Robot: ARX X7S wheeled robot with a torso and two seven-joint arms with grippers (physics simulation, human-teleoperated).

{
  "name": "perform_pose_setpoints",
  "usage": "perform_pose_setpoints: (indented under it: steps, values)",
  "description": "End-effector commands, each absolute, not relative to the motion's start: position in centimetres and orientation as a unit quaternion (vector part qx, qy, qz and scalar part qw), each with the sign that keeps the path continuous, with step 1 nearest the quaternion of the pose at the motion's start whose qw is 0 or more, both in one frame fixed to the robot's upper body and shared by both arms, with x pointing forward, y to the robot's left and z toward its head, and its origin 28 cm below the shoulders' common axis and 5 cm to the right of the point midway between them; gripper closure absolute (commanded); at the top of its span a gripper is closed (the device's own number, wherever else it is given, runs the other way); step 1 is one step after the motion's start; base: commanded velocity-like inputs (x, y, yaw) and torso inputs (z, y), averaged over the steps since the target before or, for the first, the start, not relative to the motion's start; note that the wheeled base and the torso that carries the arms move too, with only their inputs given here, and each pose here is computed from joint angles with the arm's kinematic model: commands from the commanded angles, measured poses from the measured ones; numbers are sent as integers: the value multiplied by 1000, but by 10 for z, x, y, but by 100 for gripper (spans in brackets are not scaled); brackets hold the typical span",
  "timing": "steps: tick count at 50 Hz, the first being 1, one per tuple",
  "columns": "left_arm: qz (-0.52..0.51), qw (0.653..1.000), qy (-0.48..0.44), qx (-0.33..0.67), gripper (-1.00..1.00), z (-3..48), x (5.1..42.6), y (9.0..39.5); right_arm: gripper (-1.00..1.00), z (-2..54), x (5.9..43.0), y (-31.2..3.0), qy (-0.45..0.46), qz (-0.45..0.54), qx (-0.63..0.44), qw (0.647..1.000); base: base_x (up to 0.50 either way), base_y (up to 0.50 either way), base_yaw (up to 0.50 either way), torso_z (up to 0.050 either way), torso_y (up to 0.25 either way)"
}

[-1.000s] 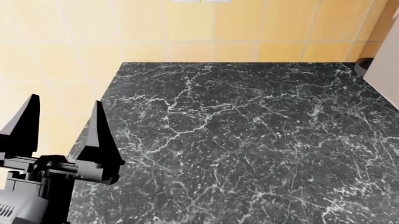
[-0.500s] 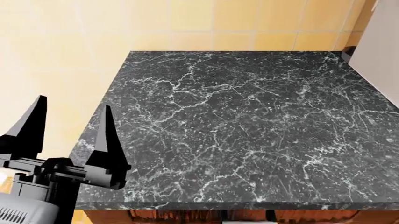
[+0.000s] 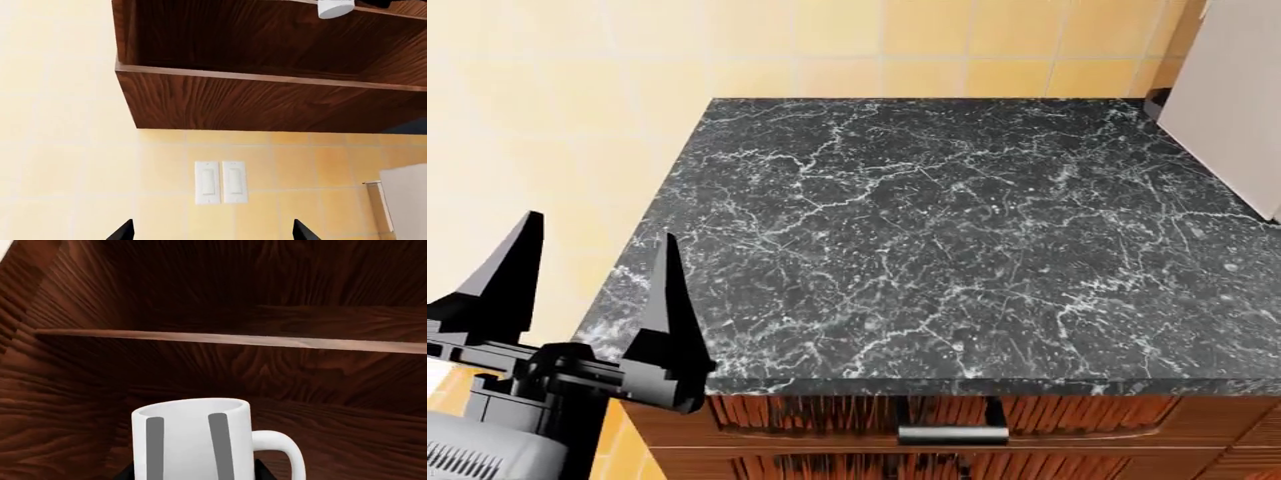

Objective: Pick the mug from the cabinet, place it under the coffee machine dispenser, and press the start button.

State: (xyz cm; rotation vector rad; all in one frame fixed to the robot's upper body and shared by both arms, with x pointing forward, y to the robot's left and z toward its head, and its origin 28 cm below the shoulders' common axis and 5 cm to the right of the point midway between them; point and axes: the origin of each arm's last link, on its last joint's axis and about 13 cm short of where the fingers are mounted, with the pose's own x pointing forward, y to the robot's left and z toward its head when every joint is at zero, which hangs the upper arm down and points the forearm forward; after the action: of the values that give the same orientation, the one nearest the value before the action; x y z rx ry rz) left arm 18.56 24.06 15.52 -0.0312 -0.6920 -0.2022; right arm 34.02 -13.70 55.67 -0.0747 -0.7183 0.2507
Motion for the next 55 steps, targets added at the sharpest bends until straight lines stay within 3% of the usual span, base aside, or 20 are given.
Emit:
perform_pose_setpoints:
  steps: [1, 55]
  values:
    - [-106, 937, -333, -15, -100, 153, 186, 238, 100, 558, 338, -138, -333, 162, -56, 927, 0, 0, 0, 0, 0]
    - [-122, 937, -327, -3, -100, 148, 186, 232, 100, 550, 332, -136, -214, 282, 0, 935, 0, 0, 0, 0, 0]
